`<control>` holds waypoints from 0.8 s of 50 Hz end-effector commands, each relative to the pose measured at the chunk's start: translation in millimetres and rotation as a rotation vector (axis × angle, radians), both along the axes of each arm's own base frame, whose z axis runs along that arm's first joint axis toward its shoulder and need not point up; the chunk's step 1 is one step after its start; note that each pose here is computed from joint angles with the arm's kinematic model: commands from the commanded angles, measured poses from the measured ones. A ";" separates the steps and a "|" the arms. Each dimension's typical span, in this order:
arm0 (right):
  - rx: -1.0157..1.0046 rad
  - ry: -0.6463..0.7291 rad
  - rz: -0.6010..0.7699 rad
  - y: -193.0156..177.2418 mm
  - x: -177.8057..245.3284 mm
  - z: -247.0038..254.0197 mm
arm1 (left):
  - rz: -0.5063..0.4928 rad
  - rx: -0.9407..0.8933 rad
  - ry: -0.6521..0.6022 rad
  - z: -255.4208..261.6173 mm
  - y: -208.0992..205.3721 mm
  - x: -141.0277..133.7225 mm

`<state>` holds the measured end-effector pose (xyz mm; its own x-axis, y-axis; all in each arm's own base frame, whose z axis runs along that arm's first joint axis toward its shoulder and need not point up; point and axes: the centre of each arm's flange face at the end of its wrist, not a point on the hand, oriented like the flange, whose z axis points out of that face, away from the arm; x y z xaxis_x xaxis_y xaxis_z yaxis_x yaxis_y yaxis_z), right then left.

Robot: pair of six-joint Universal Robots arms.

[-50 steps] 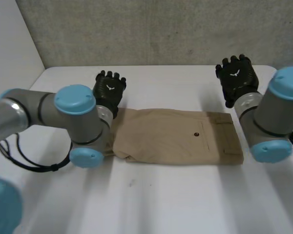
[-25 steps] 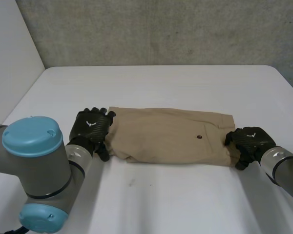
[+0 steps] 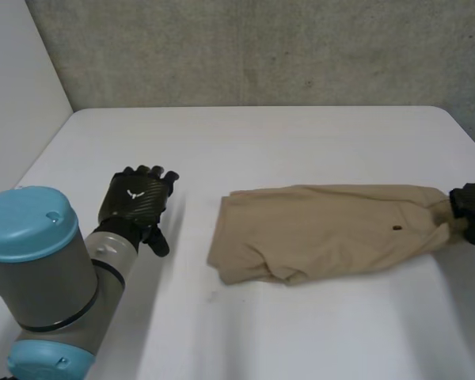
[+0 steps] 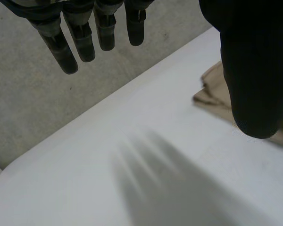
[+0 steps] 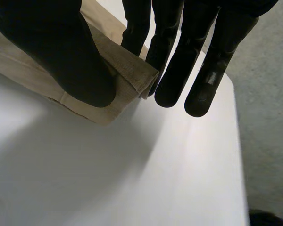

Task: Fold the shorts.

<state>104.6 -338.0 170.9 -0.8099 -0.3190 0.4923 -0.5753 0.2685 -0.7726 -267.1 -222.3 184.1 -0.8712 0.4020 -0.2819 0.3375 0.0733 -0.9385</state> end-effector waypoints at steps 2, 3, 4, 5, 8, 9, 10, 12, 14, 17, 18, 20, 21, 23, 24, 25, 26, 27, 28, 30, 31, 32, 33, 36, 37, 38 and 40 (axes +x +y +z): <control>-0.129 0.079 0.206 2.9 59.5 39.5 | 0.019 0.013 -0.006 -2.7 0.3 7.4; -0.146 0.069 0.231 4.4 69.0 44.4 | 0.020 0.013 -0.006 -2.7 -0.1 7.7; -0.175 0.050 0.281 9.8 87.8 53.3 | 0.020 0.012 -0.005 -2.6 -0.2 7.6; -0.183 0.039 0.304 12.9 96.2 55.8 | 0.020 0.012 -0.005 -2.6 -0.2 7.6; -0.204 0.018 0.424 32.7 134.3 58.9 | 0.019 0.010 -0.004 -2.5 0.0 7.2; -0.206 0.015 0.463 40.7 145.9 58.3 | 0.016 0.008 -0.003 -1.6 0.6 6.4; -0.202 0.009 0.510 49.8 159.6 55.3 | 0.016 0.008 -0.003 -1.6 0.6 6.4; -0.183 -0.003 0.639 72.5 193.8 42.6 | 0.014 0.005 -0.001 -0.7 0.8 5.9; -0.176 -0.008 0.729 89.5 215.9 33.6 | 0.014 0.000 0.002 0.8 0.0 5.1; -0.149 -0.027 0.871 118.0 244.7 17.2 | 0.016 -0.007 0.006 2.9 -1.7 4.7; -0.138 -0.032 0.894 122.7 248.5 12.9 | 0.016 -0.007 0.006 2.9 -1.7 4.7; -0.092 -0.043 0.971 135.0 258.4 -5.2 | 0.019 -0.011 0.008 4.1 -3.0 5.1; -0.076 -0.045 0.989 137.5 260.3 -11.1 | 0.019 -0.015 0.010 5.5 -3.5 4.8; -0.050 -0.047 0.997 139.1 262.3 -20.1 | 0.018 -0.021 0.012 7.3 -4.3 4.8; -0.047 -0.050 0.995 139.0 262.4 -19.9 | 0.018 -0.027 0.016 9.4 -5.2 4.2; -0.052 -0.055 0.990 137.7 262.5 -18.0 | 0.018 -0.030 0.017 10.2 -5.8 3.9; -0.056 -0.059 0.986 137.0 262.2 -15.6 | 0.017 -0.033 0.018 11.0 -6.2 3.5; -0.068 -0.075 0.970 136.0 261.4 -7.6 | 0.014 -0.040 0.024 13.5 -7.6 2.4; -0.075 -0.094 0.960 135.8 261.2 -1.1 | 0.012 -0.048 0.029 15.7 -9.3 1.7; -0.079 -0.143 0.922 131.8 258.7 10.8 | 0.011 -0.061 0.037 19.7 -12.1 0.0; -0.066 -0.211 0.865 123.9 253.5 20.8 | 0.012 -0.082 0.049 25.8 -16.4 -1.9; -0.060 -0.252 0.824 116.4 248.2 26.4 | 0.011 -0.093 0.055 29.0 -18.5 -3.7; -0.050 -0.295 0.779 108.2 242.0 31.0 | 0.012 -0.102 0.062 31.8 -20.8 -5.2; -0.023 -0.450 0.615 80.2 214.1 46.1 | -0.006 -0.139 0.087 42.7 -27.3 -16.5; -0.024 -0.481 0.581 74.6 207.1 50.5 | -0.012 -0.143 0.090 43.0 -29.2 -20.2; -0.021 -0.512 0.552 71.1 201.5 54.2 | -0.021 -0.143 0.094 42.0 -30.4 -24.8; -0.012 -0.583 0.485 63.4 189.3 61.2 | -0.072 -0.146 0.123 42.5 -27.6 -47.0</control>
